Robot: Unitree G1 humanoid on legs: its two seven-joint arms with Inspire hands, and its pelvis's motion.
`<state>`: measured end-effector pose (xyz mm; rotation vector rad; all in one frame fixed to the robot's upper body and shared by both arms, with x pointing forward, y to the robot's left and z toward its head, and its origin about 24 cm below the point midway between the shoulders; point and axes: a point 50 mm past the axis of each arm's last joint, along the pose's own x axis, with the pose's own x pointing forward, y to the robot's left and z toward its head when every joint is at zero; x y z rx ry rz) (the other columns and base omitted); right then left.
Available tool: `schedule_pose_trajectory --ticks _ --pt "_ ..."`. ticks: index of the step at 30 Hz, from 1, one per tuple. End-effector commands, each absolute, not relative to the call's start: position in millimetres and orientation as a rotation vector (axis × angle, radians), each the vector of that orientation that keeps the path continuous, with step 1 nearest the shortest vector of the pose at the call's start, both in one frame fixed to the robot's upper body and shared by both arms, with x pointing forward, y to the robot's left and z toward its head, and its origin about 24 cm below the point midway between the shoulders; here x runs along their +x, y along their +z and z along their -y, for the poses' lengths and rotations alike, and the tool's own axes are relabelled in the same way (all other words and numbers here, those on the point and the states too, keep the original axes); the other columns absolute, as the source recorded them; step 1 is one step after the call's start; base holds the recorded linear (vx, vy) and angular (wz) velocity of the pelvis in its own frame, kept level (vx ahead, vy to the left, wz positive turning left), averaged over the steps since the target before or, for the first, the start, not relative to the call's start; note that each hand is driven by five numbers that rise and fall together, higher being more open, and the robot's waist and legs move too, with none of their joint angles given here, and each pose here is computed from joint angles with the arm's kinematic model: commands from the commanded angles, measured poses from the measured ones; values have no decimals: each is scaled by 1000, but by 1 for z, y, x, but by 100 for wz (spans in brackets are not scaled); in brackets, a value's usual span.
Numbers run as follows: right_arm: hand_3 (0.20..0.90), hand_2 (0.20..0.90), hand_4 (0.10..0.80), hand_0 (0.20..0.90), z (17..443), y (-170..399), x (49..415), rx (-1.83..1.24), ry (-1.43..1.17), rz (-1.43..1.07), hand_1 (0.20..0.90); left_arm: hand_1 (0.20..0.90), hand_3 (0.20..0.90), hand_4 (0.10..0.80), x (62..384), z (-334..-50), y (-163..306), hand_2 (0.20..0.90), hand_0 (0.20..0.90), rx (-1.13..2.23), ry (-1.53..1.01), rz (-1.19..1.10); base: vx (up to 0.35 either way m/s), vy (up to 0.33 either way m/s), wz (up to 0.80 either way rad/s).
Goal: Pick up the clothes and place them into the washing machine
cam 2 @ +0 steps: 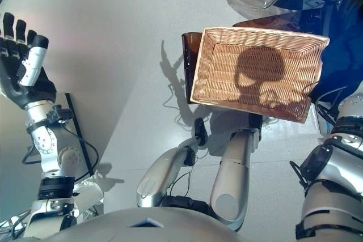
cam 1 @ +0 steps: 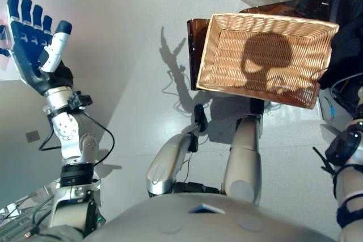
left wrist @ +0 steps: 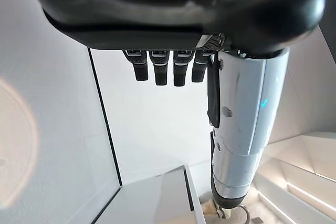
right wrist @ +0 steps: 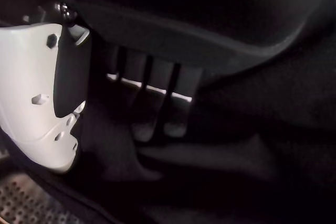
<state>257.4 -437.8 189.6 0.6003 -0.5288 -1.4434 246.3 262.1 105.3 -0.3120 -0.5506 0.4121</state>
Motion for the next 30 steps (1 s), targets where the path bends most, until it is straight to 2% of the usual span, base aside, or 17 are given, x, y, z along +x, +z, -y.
schedule_pose_trajectory --ticks 1,5,6,7,8,20,25,26,29,30 --pt "200 200 300 200 461 323 180 95 -1415 1119 200 900 900 800 234 -284 131 900 900 -254 476 725 0 0 0" --pt "200 200 300 200 462 325 181 87 -1403 1113 200 900 900 800 231 -283 132 900 900 -244 468 733 9 -2 0" --pt "359 359 414 359 461 326 182 82 -1398 1116 359 900 900 800 231 -283 131 900 900 -248 473 730 0 0 0" --pt "359 359 414 359 460 326 182 81 -1397 1116 359 900 900 800 230 -283 131 900 900 -248 474 730 0 0 0" --pt "900 900 800 900 460 326 183 79 -1396 1115 900 900 900 800 230 -283 130 900 900 -248 475 729 0 0 0" --pt "900 900 800 900 466 286 191 128 -1388 994 900 900 900 800 227 -286 128 900 900 -266 497 726 -1 -6 0" --pt "900 900 800 900 468 251 201 149 -1381 855 900 900 900 800 228 -287 130 900 900 -260 487 727 -20 -2 7" --pt "900 900 800 900 466 218 209 155 -1361 734 900 900 900 800 229 -285 129 900 900 -265 482 723 -26 8 11" --pt "900 900 800 900 455 178 218 218 -1305 633 900 900 900 800 231 -284 129 900 900 -274 476 720 1 16 6" --pt "900 900 800 900 433 120 227 273 -1242 452 900 900 900 800 234 -282 129 900 900 -288 479 715 11 25 5"
